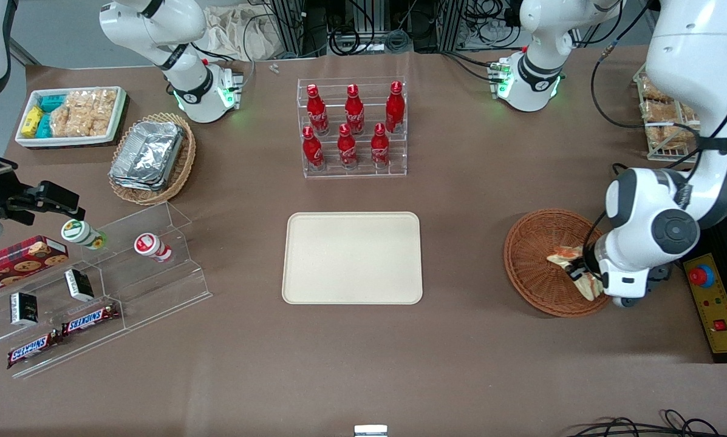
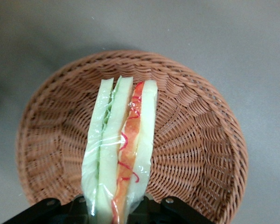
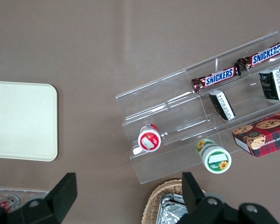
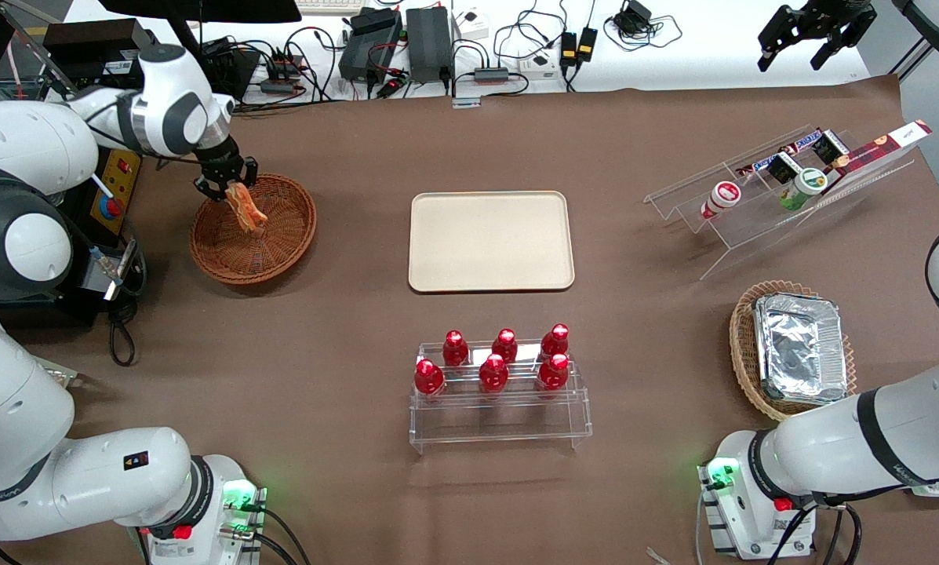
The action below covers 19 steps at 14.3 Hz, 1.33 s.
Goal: Place sandwich from basket to tray
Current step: 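Lift the sandwich out of the basket with the left gripper, then carry the sandwich over the cream tray and lower it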
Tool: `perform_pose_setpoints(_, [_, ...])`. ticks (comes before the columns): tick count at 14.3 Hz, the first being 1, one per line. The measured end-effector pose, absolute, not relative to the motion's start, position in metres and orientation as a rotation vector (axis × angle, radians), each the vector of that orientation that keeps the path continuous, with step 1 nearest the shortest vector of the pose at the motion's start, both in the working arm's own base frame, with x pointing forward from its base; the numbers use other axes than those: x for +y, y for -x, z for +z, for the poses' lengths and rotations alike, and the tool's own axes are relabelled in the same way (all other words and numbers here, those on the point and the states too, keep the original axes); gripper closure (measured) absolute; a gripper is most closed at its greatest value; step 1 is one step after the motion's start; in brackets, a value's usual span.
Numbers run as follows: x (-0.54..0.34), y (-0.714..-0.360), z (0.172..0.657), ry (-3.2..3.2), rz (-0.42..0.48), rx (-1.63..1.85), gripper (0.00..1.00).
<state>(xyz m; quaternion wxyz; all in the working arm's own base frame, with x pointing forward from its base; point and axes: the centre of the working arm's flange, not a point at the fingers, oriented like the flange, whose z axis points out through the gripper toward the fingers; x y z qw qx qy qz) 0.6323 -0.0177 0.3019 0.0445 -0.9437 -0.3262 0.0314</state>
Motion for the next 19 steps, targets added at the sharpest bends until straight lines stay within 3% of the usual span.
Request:
perform_pose_setpoints(3, [-0.033,-0.637,0.357,2.867,0.147,-0.967,0.83])
perform_pose_setpoints(7, [-0.063,-0.628,0.456,2.969,0.3,-0.853,0.83])
perform_pose_setpoints(10, [-0.086,-0.619,0.515,3.074,0.308,-0.69,0.83])
perform_pose_setpoints(15, [-0.193,-0.597,0.52,3.171,0.335,-0.41,0.83])
perform_pose_setpoints(19, [-0.275,-0.587,0.482,3.214,0.311,-0.439,0.83])
